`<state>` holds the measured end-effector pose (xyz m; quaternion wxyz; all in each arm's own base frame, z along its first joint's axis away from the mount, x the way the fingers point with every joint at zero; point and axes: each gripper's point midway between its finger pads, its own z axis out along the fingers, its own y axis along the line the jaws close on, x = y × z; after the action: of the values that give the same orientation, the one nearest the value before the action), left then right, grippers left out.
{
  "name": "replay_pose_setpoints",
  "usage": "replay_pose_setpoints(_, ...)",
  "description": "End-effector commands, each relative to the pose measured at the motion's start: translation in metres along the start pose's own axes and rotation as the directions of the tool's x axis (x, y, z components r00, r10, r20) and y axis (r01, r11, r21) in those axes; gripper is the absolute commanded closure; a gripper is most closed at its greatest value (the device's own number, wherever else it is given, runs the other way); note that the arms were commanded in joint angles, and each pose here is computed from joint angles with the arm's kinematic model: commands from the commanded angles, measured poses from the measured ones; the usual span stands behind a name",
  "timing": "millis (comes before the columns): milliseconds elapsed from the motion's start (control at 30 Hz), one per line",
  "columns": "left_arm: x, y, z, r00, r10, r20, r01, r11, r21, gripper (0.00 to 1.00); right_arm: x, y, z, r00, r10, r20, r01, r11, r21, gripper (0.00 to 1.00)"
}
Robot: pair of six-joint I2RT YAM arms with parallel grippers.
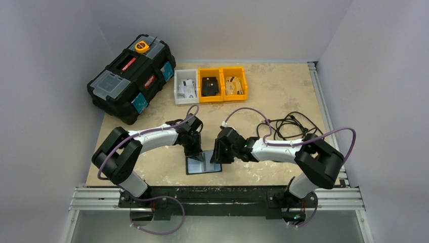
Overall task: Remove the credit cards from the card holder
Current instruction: Remove the credit card from the card holder.
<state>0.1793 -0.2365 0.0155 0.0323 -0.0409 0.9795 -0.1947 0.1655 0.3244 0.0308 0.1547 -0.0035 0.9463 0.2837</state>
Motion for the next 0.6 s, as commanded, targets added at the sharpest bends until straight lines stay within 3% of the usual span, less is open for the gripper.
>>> replay_pose_setpoints(0,0.002,0.010,0.011,1.000,0.004,0.003,-0.004,0.999,-0.034,1.00,-0.011,0.003,-0.004,0.999,0.015,0.046,-0.014,1.000,-0.017,0.70)
replay_pose_setpoints(567,0.003,0.010,0.014,1.000,0.004,-0.001,-0.004,1.000,-0.022,1.00,-0.023,0.033,-0.003,0.998,-0.006,0.064,0.011,0.996,-0.086,0.76)
